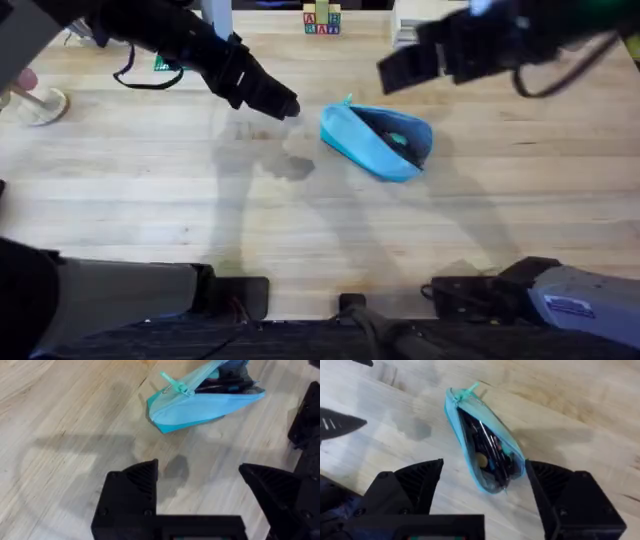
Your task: Unzip the bag, pick up the pens from the table one at a time and place them inside, then zip the bag closed.
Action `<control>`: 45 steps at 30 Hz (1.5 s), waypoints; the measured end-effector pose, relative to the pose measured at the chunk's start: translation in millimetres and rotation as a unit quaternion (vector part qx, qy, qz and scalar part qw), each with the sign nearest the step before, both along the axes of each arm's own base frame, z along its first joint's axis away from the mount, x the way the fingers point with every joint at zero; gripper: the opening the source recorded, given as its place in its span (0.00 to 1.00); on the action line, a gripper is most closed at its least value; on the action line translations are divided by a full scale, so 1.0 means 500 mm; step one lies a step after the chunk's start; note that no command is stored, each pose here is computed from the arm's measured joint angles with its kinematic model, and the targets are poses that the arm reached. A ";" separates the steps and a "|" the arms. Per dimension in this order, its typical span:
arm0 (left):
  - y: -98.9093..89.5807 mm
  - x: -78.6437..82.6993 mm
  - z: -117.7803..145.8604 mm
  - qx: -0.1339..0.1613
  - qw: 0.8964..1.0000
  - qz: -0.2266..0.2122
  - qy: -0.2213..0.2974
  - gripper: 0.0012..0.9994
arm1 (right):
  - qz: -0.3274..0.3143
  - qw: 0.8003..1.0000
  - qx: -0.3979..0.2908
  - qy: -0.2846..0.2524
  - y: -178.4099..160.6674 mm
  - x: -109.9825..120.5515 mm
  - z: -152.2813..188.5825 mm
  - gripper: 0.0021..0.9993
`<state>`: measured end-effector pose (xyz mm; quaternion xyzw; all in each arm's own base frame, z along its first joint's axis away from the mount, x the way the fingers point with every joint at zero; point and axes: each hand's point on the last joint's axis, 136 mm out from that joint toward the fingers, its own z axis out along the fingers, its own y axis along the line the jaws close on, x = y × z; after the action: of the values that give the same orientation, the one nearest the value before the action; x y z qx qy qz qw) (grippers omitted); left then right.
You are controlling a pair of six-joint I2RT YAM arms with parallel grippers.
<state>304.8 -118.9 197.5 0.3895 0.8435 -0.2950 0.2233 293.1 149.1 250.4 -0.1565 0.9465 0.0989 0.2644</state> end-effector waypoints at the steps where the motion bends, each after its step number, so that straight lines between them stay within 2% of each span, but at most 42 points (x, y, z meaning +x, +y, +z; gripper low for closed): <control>1: 0.000 0.000 0.000 0.000 1.000 0.000 0.000 1.00 | -0.017 1.000 -0.017 -0.001 0.026 0.022 -0.005 1.00; 7: 0.000 0.000 0.000 0.000 1.000 0.000 0.000 1.00 | -0.066 0.997 -0.033 0.025 0.059 0.053 -0.049 1.00; 9: 0.000 0.000 0.000 0.000 1.000 0.000 0.000 1.00 | -0.095 0.993 -0.043 0.050 0.062 0.066 -0.090 1.00; 15: 0.000 0.000 0.000 0.000 1.000 0.000 0.000 1.00 | -0.112 0.992 -0.036 0.048 0.073 0.089 -0.107 1.00; 28: 0.000 0.000 0.000 0.000 1.000 0.000 0.000 1.00 | -0.099 0.995 -0.018 0.017 0.097 0.119 -0.095 1.00; 45: 0.000 0.000 0.000 0.000 1.000 0.000 0.000 1.00 | -0.090 0.995 -0.022 0.021 0.139 0.159 -0.155 1.00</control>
<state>304.7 -118.9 197.5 0.3894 0.8434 -0.2952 0.2232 372.4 218.3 173.1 -0.0746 0.9640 0.0567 0.2490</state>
